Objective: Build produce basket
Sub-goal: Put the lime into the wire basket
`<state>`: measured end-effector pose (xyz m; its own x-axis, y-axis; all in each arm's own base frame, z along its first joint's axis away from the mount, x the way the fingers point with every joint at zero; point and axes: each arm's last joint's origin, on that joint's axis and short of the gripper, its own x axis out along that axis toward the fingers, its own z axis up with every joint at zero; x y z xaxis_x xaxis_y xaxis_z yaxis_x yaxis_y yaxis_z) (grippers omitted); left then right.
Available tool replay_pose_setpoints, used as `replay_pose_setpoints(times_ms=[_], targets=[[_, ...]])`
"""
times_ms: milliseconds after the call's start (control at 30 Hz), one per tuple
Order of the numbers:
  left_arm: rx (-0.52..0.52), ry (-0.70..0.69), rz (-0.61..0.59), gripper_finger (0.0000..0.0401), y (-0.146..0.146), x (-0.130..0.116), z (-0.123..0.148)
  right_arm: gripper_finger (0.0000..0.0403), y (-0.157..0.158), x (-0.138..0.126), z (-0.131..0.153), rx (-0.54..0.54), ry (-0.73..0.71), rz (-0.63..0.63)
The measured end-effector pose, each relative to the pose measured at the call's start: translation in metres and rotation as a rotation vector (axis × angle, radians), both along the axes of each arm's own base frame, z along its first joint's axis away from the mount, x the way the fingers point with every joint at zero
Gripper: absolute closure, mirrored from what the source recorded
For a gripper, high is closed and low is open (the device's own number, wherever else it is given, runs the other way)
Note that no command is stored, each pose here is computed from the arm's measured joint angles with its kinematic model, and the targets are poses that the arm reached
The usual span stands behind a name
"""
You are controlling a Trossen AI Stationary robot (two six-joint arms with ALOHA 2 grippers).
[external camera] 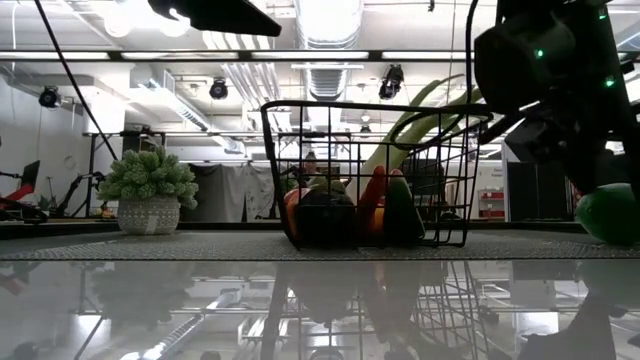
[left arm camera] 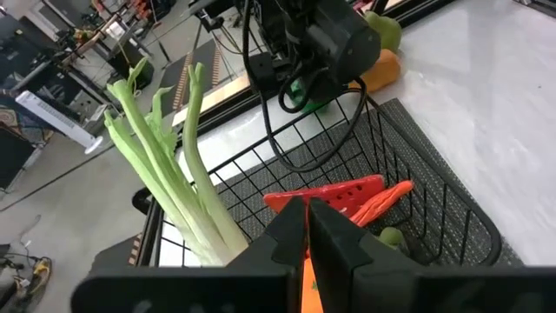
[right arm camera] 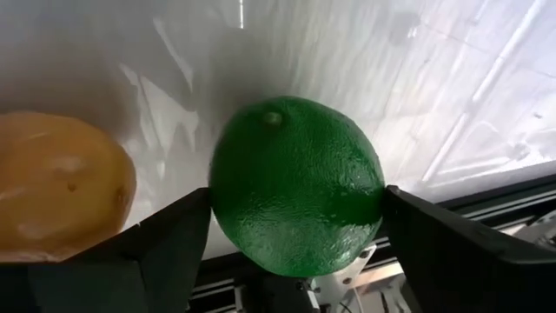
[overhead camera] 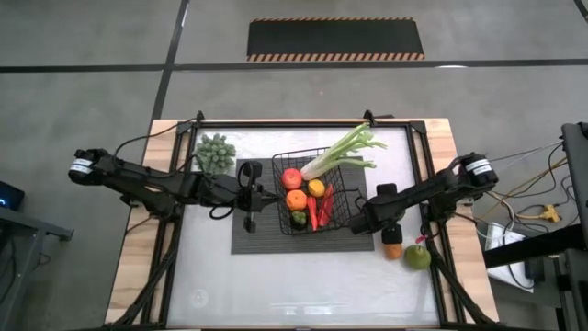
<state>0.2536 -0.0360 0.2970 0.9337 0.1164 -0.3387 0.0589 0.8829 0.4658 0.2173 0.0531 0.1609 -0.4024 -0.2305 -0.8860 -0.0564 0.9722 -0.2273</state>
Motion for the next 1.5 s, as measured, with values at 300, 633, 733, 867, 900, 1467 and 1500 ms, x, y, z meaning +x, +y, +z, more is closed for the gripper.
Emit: replay_pose_setpoints(times_ms=[300,633,733,867,900,1467,1500], targets=[[0.020,0.001,-0.007,0.0401,0.000,0.000,0.000,0.0175,0.000,-0.001,0.002,-0.014,-0.020,-0.017],[0.045,-0.090,-0.019,0.0401,0.002,-0.009,0.015,0.0175,0.001,0.005,0.054,0.007,-0.170,-0.062],[0.042,-0.092,-0.018,0.0401,0.002,-0.009,0.015,0.0175,0.001,0.006,0.081,0.029,-0.283,-0.096],[0.043,-0.089,-0.018,0.0401,0.001,-0.008,0.014,0.0174,0.002,0.001,0.117,0.088,-0.479,-0.132],[0.043,-0.085,-0.018,0.0401,0.001,-0.008,0.014,0.0174,0.002,-0.001,0.124,0.105,-0.537,-0.138],[0.074,-0.299,-0.023,0.0401,0.002,-0.008,-0.003,0.0171,-0.003,0.023,0.170,0.084,-1.519,-0.019],[0.082,-0.306,-0.025,0.0401,0.002,-0.008,-0.003,0.0171,-0.003,0.029,0.167,0.076,-1.539,-0.017]])
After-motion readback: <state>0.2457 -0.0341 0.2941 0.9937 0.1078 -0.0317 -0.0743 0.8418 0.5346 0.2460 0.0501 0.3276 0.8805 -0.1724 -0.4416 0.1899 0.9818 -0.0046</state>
